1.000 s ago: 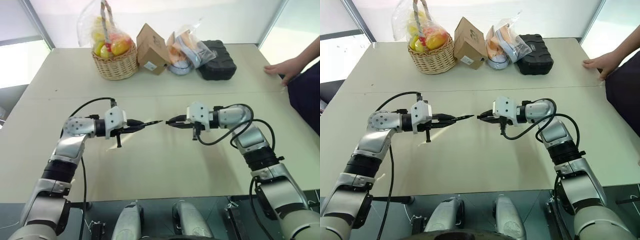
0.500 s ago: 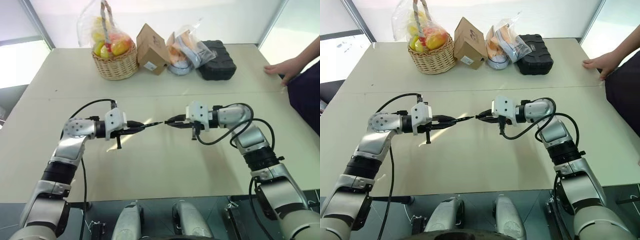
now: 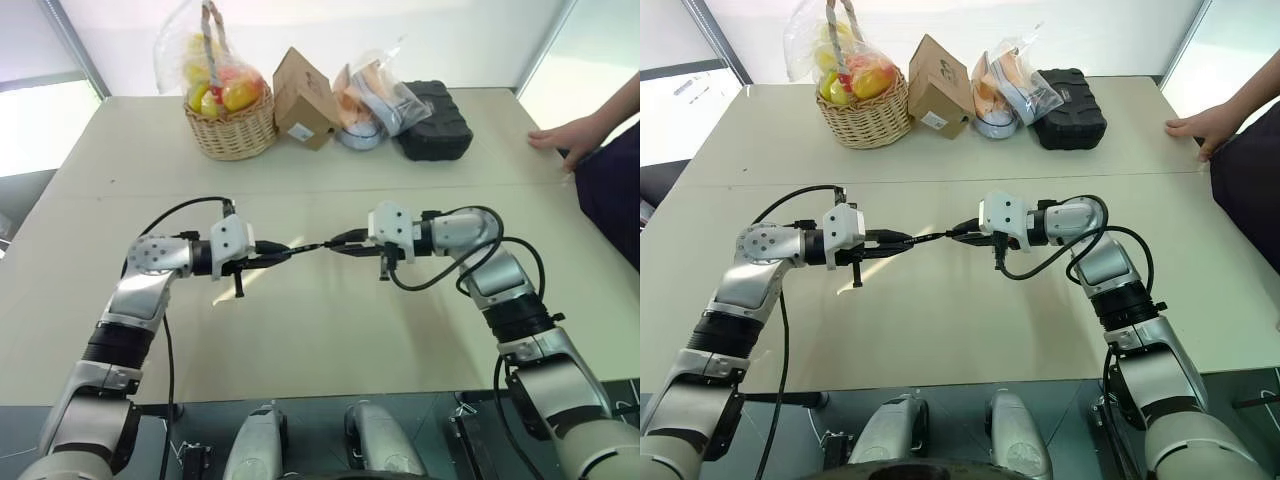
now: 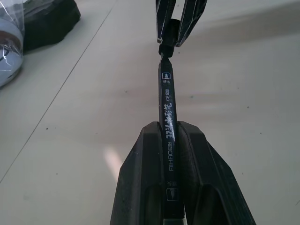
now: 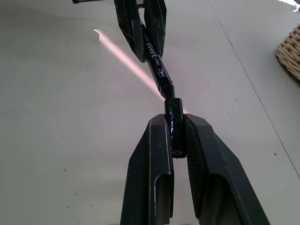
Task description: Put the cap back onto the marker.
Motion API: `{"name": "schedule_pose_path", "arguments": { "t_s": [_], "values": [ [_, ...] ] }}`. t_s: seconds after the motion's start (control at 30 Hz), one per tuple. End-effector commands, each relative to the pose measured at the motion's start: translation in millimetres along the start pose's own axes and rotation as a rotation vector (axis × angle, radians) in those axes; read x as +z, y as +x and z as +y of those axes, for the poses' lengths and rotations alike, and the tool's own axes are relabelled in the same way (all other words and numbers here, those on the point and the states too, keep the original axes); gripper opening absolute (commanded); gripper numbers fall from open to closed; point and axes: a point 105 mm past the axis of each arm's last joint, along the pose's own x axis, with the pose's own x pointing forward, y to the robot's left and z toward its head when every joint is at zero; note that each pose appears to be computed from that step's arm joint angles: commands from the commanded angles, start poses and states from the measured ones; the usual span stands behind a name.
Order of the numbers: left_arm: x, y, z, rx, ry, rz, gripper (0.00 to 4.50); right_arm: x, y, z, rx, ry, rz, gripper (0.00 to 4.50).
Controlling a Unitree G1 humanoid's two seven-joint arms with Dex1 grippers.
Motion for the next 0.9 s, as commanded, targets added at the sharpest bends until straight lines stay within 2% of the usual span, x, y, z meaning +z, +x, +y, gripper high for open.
{"name": "schedule_pose_path", "arguments": {
  "t_s": [0.03,0.57,0.9],
  "values": [
    [12.7,1.2,2.1,-0.013,0.054,-0.029,0.00,18.9,1.2,0.3,0.014,-0.063,-0.043,0.07],
    [29.2,6.2,-4.2,-0.062,0.128,-0.081,0.00,19.8,3.2,4.3,0.039,-0.075,-0.035,0.07],
    [35.4,3.1,-5.9,-0.071,0.178,-0.105,0.00,31.5,5.2,20.7,0.149,-0.037,-0.074,0.07]
  ]
}}
